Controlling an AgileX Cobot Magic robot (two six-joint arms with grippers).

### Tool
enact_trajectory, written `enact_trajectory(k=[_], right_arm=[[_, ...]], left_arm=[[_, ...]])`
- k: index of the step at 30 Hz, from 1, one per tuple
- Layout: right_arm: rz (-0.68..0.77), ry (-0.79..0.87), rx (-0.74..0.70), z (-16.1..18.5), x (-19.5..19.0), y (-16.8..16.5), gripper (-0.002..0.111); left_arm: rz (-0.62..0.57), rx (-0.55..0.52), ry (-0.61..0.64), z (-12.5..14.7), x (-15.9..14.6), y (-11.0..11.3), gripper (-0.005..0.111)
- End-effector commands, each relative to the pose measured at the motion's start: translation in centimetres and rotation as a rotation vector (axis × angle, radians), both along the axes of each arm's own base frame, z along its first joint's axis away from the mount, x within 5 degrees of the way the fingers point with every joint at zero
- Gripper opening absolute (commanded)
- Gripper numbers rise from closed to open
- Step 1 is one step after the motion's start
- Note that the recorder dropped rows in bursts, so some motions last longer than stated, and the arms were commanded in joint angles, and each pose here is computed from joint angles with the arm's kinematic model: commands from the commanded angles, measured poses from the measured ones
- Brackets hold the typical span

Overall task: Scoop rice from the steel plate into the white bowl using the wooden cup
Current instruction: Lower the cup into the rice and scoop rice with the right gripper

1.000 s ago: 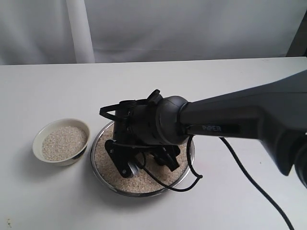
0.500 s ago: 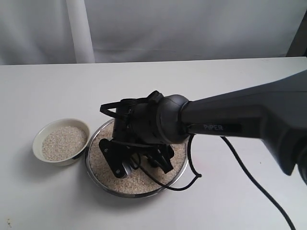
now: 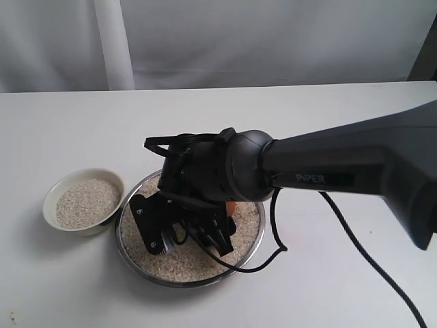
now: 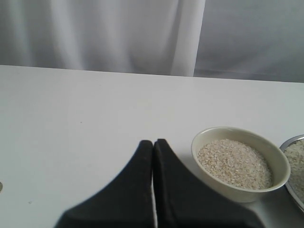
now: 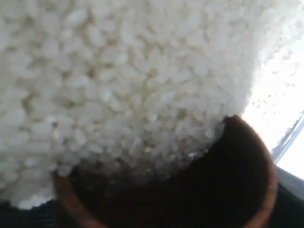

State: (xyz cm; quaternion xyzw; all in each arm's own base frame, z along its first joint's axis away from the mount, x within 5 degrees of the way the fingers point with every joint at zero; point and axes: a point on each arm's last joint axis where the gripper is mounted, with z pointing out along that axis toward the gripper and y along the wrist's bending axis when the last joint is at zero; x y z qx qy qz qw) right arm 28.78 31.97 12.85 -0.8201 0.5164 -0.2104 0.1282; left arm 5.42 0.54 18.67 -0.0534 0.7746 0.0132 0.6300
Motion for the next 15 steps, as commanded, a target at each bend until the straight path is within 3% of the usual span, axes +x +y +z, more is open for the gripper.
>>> enact_trajectory(k=[1, 15], right_arm=[[0.012, 0.019, 0.089, 0.1, -0.6, 1.0, 0.000], [-0.028, 0.061, 0.218, 1.5, -0.7, 1.3, 0.000]], left_arm=[[-0.007, -0.002, -0.011, 0.1, 0.0, 0.0, 0.000], [-0.007, -0.002, -0.011, 0.1, 0.0, 0.0, 0.000]])
